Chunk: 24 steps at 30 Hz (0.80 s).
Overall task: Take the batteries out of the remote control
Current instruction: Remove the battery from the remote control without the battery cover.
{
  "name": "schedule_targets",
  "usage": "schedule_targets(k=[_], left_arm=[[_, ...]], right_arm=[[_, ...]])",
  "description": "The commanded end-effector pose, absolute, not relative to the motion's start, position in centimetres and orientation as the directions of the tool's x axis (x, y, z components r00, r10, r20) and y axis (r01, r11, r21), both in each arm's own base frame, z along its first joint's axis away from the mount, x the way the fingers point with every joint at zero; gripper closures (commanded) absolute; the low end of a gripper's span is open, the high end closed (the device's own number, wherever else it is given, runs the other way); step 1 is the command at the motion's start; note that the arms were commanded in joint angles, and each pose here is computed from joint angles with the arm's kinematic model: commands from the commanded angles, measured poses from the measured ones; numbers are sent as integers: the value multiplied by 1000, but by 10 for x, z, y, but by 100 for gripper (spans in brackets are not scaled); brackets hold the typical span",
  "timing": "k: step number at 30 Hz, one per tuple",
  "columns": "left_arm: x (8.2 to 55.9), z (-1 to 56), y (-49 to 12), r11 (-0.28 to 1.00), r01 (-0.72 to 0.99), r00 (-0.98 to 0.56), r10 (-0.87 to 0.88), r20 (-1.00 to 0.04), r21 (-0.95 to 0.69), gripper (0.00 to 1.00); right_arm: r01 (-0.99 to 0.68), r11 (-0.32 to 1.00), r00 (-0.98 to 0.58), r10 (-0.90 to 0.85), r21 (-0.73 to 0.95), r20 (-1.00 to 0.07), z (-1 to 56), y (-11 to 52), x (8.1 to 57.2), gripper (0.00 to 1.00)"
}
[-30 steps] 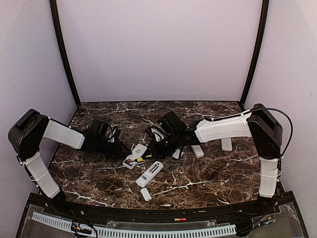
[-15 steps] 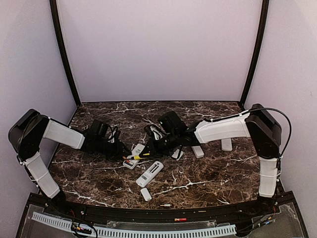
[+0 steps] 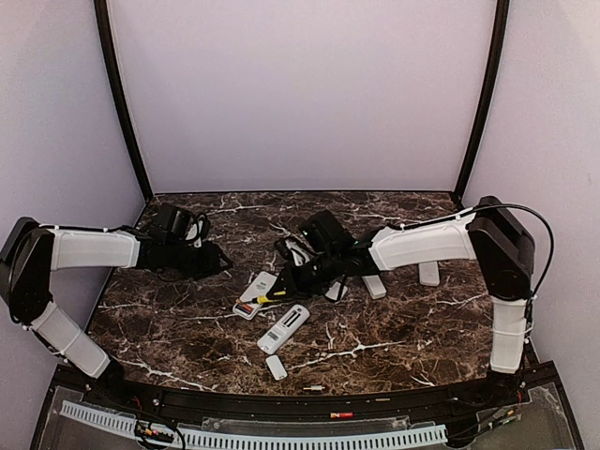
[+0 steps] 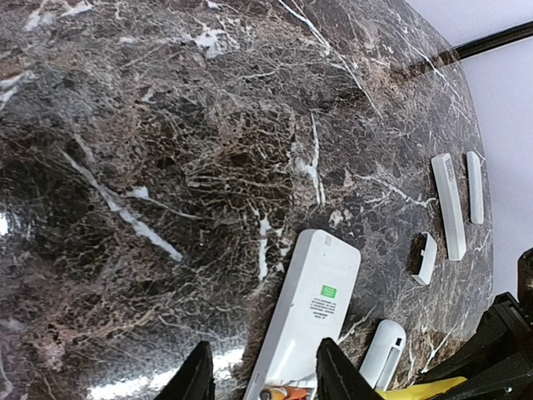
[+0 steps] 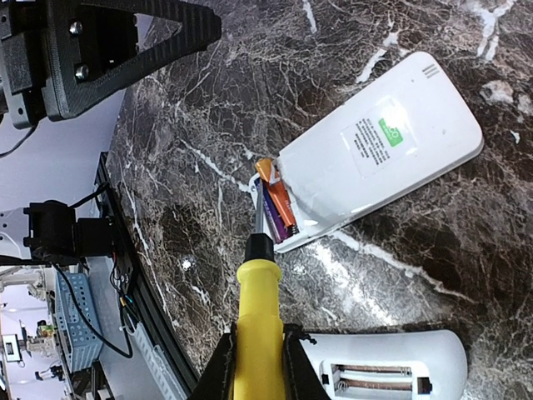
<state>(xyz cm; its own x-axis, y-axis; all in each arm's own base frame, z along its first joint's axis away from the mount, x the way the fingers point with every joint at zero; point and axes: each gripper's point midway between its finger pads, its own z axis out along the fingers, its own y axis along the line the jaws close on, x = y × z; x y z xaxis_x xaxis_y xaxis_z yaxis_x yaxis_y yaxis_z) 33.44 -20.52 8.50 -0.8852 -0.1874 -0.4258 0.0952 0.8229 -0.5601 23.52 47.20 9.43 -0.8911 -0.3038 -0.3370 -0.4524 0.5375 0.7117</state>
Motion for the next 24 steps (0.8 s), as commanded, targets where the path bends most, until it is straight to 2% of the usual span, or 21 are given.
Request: schedule_targets(k=[1, 14, 24], left_arm=[[326, 86, -192, 854, 86, -888, -168, -429, -513, 57], [307, 69, -211, 777, 86, -930, -162, -330, -623, 56], [285, 52, -212, 750, 58, -949, -163, -269, -659, 62]], right_arm=[[-489, 577, -871, -289, 654, -397, 116, 460, 238, 100], [-461, 659, -887, -319, 595, -334, 102, 446, 221, 100], [-475, 674, -880, -349, 566, -323, 99, 453, 222, 100]])
